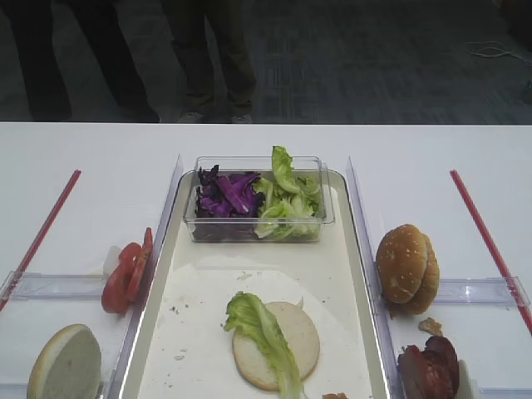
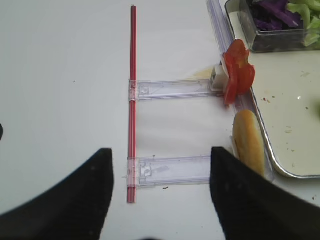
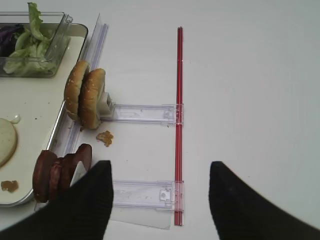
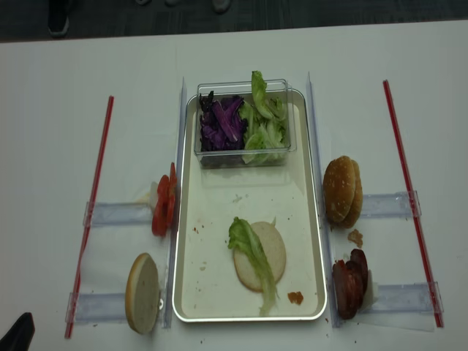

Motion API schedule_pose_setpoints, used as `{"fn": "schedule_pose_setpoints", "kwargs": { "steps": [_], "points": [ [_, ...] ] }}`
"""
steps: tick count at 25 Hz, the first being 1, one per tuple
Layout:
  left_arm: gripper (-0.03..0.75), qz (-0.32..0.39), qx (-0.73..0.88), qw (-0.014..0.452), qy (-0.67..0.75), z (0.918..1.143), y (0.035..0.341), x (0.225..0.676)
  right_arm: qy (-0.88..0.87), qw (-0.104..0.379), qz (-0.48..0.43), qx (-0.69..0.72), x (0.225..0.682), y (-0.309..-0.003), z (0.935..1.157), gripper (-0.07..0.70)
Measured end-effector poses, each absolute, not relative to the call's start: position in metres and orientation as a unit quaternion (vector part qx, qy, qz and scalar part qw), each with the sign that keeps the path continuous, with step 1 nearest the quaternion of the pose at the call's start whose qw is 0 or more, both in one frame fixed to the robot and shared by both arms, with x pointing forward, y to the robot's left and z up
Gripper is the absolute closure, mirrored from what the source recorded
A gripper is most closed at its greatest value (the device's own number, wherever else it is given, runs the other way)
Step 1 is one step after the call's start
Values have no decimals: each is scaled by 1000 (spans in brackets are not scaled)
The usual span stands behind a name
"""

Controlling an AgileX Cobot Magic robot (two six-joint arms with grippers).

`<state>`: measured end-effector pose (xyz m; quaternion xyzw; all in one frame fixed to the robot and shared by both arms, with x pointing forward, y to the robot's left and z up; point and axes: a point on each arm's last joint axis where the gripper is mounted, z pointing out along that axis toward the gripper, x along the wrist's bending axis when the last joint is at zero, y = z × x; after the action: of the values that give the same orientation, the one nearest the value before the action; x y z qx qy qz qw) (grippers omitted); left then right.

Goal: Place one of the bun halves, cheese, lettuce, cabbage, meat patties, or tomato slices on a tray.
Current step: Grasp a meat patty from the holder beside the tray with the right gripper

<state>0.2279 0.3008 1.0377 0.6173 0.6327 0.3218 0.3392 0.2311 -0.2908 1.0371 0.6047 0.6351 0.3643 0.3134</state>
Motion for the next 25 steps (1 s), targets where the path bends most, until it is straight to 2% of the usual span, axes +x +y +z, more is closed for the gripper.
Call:
{"fn": "schedule_pose_setpoints", "kwargs": {
  "steps": [11, 25],
  "points": [
    [315, 322, 617, 339, 633, 1038, 301, 228, 637, 309, 362, 606, 232, -290, 1037, 162],
    [315, 322, 617, 339, 633, 1038, 301, 228, 670, 232, 289, 644, 265, -290, 1035, 162]
  ]
}}
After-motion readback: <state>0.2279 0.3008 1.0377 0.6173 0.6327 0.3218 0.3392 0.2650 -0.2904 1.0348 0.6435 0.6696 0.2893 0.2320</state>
